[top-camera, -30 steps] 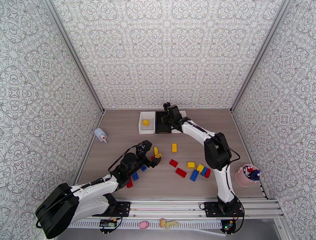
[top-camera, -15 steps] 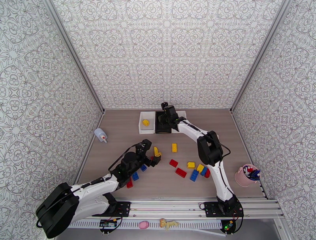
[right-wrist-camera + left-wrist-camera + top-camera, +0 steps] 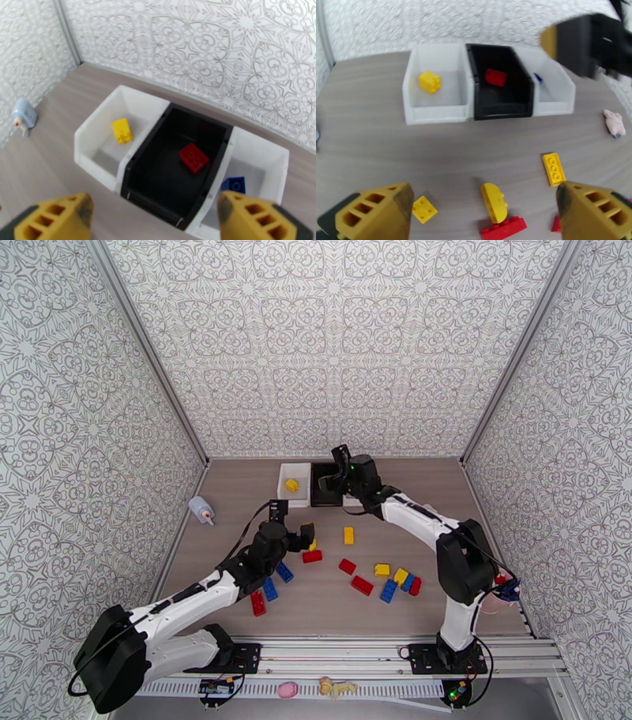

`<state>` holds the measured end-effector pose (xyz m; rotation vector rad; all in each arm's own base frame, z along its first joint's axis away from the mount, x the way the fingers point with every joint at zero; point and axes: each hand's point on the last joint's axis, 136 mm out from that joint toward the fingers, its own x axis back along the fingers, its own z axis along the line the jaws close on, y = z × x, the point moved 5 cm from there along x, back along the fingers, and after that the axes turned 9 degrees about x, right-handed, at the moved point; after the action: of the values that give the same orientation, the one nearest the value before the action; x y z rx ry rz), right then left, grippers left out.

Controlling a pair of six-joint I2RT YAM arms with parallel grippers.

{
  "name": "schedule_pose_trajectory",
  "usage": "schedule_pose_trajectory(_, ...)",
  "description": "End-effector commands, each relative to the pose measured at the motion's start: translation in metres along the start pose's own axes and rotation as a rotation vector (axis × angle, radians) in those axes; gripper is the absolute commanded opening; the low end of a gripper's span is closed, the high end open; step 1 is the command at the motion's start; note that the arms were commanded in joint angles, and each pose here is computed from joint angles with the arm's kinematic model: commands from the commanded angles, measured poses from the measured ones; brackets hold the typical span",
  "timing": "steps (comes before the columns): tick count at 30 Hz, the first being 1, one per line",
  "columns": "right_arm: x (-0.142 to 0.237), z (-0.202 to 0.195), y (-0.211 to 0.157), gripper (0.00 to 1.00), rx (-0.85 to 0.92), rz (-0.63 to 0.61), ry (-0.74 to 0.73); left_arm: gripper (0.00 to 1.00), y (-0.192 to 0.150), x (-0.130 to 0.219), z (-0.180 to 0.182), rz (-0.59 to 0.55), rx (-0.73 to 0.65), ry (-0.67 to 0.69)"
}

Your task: Sort the legos into containers by color

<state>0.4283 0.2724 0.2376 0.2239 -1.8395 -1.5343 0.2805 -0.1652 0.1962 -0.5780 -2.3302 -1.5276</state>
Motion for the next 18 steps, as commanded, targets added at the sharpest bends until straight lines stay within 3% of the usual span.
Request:
schedule_pose_trajectory(1, 0.023, 0.014, -0.008, 0.88, 0.040, -0.017, 0.104, 1.00, -0.004, 0.003, 0.033, 0.041, 0.222, 0.265)
schedule_pose_trajectory(5, 0.048, 0.027, -0.022, 0.90, 0.043, -0.004, 0.160, 1.00, -0.007, 0.002, 0.052, 0.132, 0.328, 0.427)
schedule_pose_trajectory(13, 0.066, 0.043, -0.034, 0.93, 0.097, 0.036, 0.209, 0.99, -0.020, -0.023, 0.061, 0.378, 0.408, 0.522)
schedule_pose_trajectory(18, 0.067, 0.041, -0.031, 0.94, 0.111, 0.035, 0.188, 0.94, -0.029, -0.039, 0.065, 0.460, 0.435, 0.565)
